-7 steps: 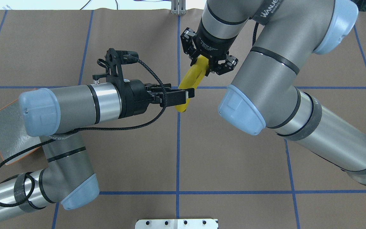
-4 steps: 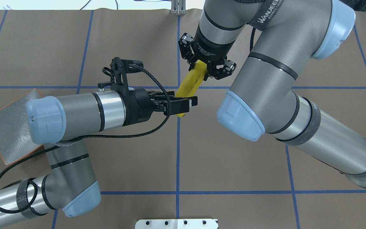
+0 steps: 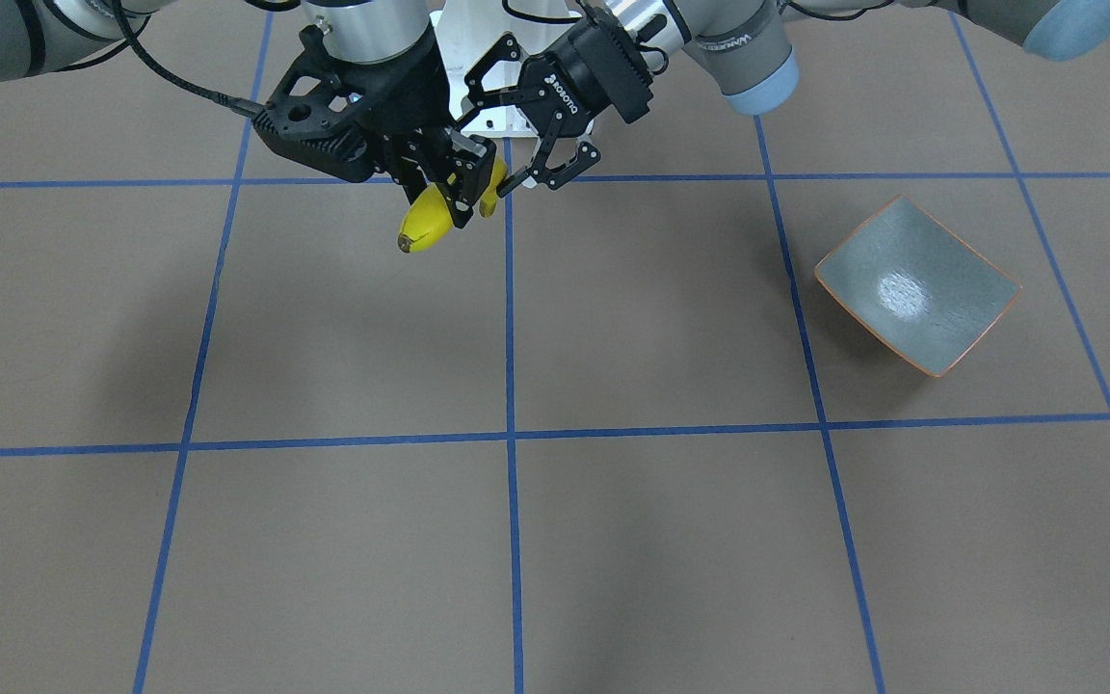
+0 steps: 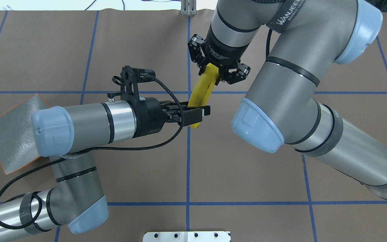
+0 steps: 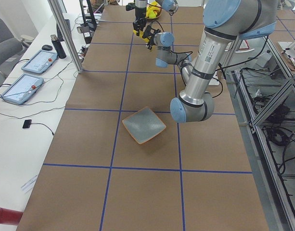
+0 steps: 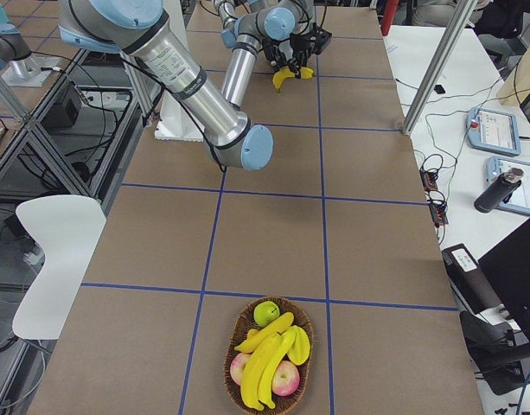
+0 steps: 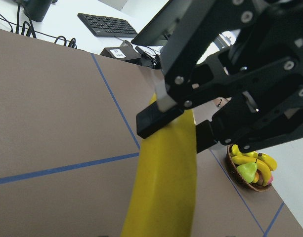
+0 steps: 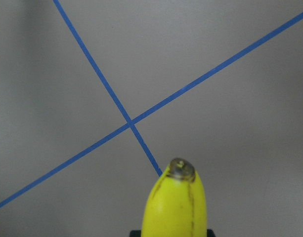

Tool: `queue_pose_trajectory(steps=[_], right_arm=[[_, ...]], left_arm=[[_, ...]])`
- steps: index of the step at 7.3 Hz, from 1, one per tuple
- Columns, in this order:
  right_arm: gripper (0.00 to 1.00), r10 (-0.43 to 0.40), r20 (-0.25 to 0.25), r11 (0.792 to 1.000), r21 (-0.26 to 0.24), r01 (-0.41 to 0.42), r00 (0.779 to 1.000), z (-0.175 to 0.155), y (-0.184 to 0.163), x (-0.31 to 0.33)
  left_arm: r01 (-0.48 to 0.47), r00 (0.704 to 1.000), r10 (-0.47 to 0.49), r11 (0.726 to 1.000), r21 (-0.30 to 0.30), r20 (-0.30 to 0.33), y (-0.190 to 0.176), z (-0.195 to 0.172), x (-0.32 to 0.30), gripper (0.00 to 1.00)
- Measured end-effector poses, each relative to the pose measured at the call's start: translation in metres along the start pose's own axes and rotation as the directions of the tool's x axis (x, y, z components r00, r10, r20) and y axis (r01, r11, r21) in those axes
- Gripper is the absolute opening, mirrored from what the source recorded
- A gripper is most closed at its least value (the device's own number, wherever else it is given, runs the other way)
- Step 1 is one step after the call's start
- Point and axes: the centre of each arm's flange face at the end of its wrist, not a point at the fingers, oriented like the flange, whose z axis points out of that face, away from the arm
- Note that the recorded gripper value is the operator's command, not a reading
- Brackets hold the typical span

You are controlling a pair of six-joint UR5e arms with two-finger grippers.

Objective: Transfer all bananas from basket to plate

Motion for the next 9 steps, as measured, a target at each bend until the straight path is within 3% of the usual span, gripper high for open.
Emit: queue_pose_trajectory(steps=[2, 3, 4, 5, 6, 9], right_arm=[[0.00, -0.007, 0.000, 1.000, -0.003, 0.007, 1.000, 0.002, 0.004, 0.000], [0.00, -0.011, -0.001, 1.000, -0.006, 0.011, 1.000, 0.003, 0.008, 0.000], [0.00, -0.014, -0.003, 1.000, -0.002, 0.014, 1.000, 0.005, 0.010, 0.000], [0.41, -0.026, -0.002, 1.000, 0.002, 0.026, 1.000, 0.005, 0.011, 0.001], [0.99, -0.050, 0.003, 0.999, 0.005, 0.050, 0.999, 0.003, 0.012, 0.002], [1.00, -0.115, 0.034, 0.992, 0.055, 0.113, 0.993, -0.012, 0.010, 0.011]], left_arm=[[0.001, 1.000, -0.001, 1.000, -0.002, -0.006, 0.000, 0.001, 0.003, 0.53], [0.000, 1.000, 0.000, 1.000, 0.000, -0.009, -0.001, 0.002, 0.005, 0.45], [0.000, 1.000, 0.000, 1.000, 0.000, -0.010, -0.001, 0.002, 0.005, 0.00], [0.001, 1.000, -0.001, 1.000, 0.000, -0.010, -0.001, 0.002, 0.005, 0.00], [0.001, 1.000, -0.001, 1.000, 0.000, -0.009, -0.001, 0.001, 0.004, 0.00], [0.003, 1.000, -0.003, 1.000, -0.003, 0.004, 0.001, 0.000, -0.001, 0.00]])
